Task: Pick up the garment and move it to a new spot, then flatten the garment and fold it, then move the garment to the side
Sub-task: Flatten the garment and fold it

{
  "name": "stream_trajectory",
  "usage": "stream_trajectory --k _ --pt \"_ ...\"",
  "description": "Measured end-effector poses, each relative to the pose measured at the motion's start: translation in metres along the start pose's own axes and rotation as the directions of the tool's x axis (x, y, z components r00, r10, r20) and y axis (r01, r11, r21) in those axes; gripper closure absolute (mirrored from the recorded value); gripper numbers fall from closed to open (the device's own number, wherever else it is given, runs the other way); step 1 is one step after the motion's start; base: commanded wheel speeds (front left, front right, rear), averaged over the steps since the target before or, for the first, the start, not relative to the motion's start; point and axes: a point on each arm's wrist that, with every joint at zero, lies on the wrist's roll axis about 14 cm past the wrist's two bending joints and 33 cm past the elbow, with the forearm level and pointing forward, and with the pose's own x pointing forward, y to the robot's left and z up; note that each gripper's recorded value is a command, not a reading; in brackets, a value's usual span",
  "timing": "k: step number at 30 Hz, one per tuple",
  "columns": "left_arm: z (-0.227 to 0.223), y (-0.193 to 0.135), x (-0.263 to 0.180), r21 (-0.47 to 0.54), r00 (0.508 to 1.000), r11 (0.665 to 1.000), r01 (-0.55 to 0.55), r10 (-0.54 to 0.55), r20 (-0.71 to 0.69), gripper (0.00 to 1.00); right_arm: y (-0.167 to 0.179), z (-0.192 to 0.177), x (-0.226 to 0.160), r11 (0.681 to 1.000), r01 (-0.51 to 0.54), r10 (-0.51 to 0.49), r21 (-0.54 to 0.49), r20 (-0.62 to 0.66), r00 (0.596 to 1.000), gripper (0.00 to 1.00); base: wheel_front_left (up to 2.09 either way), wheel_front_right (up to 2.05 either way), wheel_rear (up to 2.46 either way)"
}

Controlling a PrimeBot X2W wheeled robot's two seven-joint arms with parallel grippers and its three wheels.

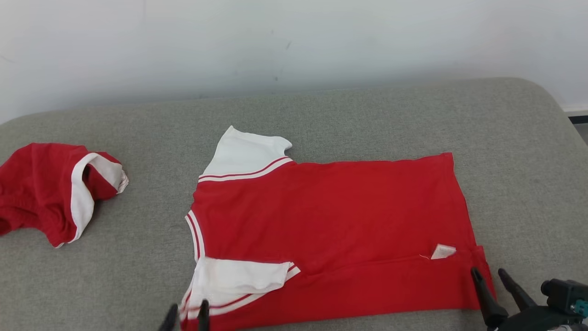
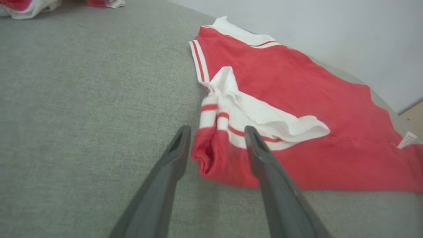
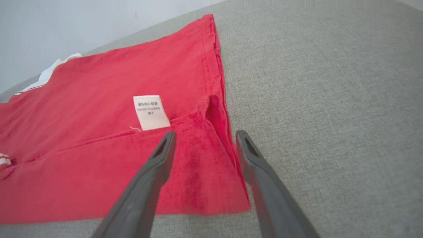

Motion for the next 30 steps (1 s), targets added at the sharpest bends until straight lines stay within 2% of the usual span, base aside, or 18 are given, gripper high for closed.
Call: stream_trajectory --k 8,16,22,30 --pt "0.064 0.006 0.011 0.046 0.980 0.998 -0.031 0.022 0.199 0.00 0.022 0.046 0.004 0.997 -0.041 0.052 -0.066 0.176 0.983 0.00 0.00 0.00 0.00" --pt "0.118 0.006 0.012 0.137 0.935 0.989 -0.054 0.002 0.354 0.00 0.052 0.097 -0.008 0.990 -0.061 0.106 -0.130 0.374 0.921 0.00 0.00 0.00 0.00" --pt "0.131 0.001 0.011 0.204 0.922 0.977 -0.055 -0.029 0.385 0.00 0.067 0.107 -0.019 0.983 -0.060 0.129 -0.172 0.426 0.896 0.00 0.00 0.00 0.00" --pt "0.118 0.006 0.003 0.247 0.938 0.968 -0.036 -0.052 0.343 0.00 0.069 0.101 -0.030 0.984 -0.045 0.117 -0.173 0.434 0.893 0.00 0.00 0.00 0.00"
